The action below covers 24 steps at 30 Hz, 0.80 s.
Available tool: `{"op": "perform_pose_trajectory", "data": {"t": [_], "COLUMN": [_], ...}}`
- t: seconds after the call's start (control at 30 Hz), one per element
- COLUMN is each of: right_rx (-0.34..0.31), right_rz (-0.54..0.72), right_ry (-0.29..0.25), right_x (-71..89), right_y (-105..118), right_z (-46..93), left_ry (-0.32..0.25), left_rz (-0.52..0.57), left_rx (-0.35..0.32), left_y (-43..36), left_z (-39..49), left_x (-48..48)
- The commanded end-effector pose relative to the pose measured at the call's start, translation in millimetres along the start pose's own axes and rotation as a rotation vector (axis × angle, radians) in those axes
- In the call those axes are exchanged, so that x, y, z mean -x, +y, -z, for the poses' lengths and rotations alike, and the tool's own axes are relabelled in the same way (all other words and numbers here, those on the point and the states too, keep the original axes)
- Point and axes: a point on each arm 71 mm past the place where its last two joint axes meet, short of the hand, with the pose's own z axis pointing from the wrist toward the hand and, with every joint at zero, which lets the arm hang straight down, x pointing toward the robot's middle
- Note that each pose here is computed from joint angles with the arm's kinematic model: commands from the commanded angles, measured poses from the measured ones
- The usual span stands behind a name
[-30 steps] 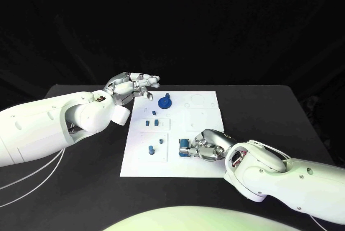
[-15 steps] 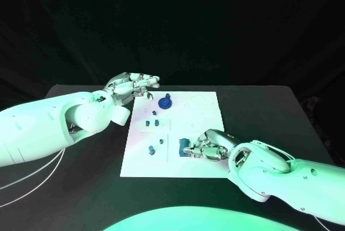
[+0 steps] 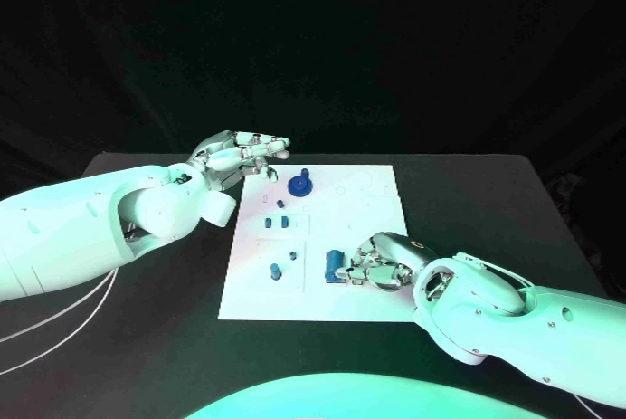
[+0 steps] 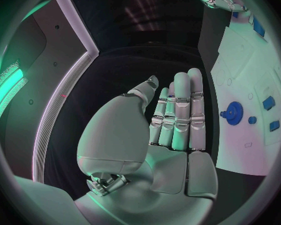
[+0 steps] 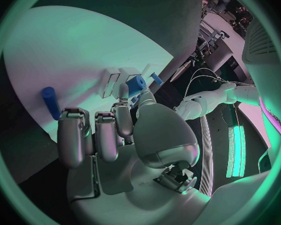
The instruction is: Assemble the parts on the task board
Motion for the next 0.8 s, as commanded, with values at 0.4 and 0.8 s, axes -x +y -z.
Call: {"op": "perform_pose_trajectory", "data": {"t": [0.4,0.8], "right_rx": [-0.015,-0.026], "right_rz": [0.045,0.057], "right_ry": [0.006,-0.003], "right_x": [-0.7,2.3], "right_y": [-4.6,-10.0], "right_z": [-4.9,-0.3], "left_ry": [0.023,0.024], "left_rz": [0.004,0.005], "left_rx": [-0.002,0.001], "left_y": [-0.6,-0.5], "left_z": [0.6,1.2], "left_x": [-1.9,-0.9]}}
